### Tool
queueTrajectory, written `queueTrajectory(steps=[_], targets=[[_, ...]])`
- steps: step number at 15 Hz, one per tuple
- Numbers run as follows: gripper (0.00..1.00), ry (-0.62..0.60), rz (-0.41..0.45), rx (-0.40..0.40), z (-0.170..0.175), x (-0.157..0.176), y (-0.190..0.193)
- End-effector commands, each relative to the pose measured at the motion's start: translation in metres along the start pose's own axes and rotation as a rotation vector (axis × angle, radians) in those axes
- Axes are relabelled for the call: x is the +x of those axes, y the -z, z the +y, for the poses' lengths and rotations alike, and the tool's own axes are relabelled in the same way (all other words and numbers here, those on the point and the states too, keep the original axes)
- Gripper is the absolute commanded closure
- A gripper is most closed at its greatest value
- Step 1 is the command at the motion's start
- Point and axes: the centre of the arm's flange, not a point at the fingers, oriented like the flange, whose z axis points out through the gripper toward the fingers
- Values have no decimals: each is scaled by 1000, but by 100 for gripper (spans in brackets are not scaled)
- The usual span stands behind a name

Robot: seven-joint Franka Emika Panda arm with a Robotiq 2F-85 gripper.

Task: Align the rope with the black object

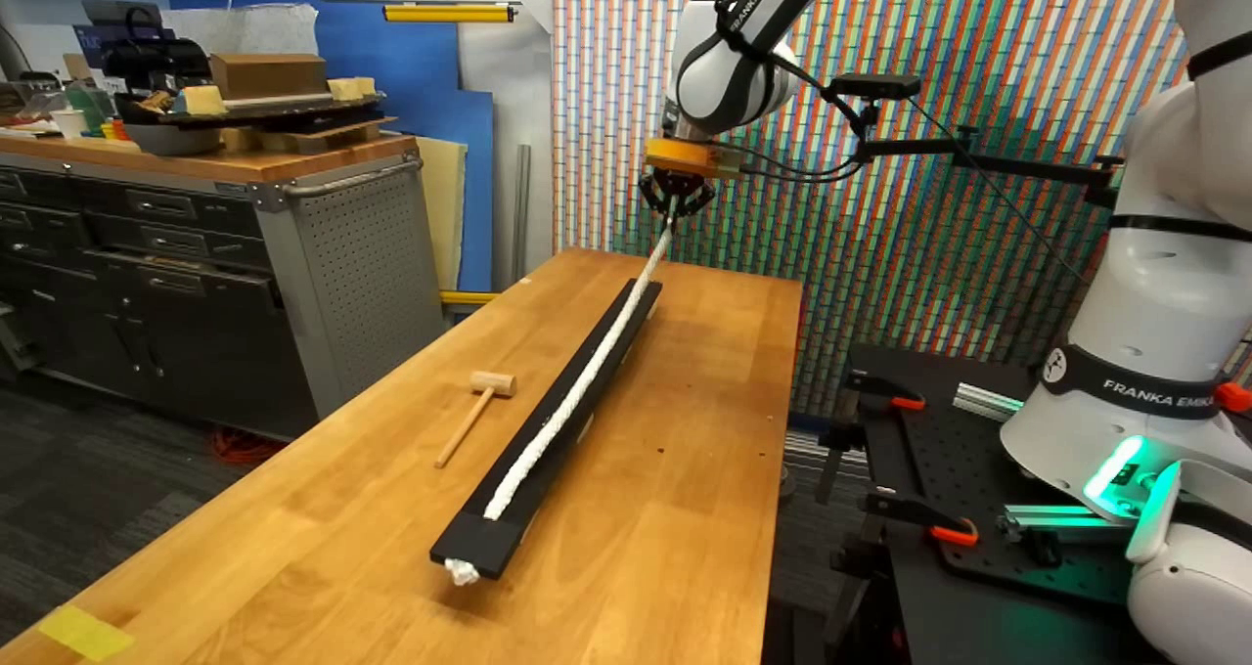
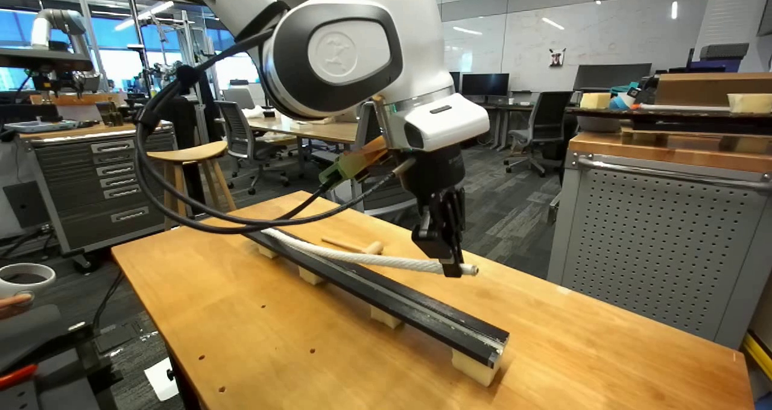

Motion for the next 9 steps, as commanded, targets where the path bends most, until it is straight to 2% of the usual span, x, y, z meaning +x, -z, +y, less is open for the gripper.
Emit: queueTrajectory(steps=[1, 9], targets=[[97, 0, -18, -16, -22, 16, -23], [97, -11, -25, -65, -34, 23, -59]])
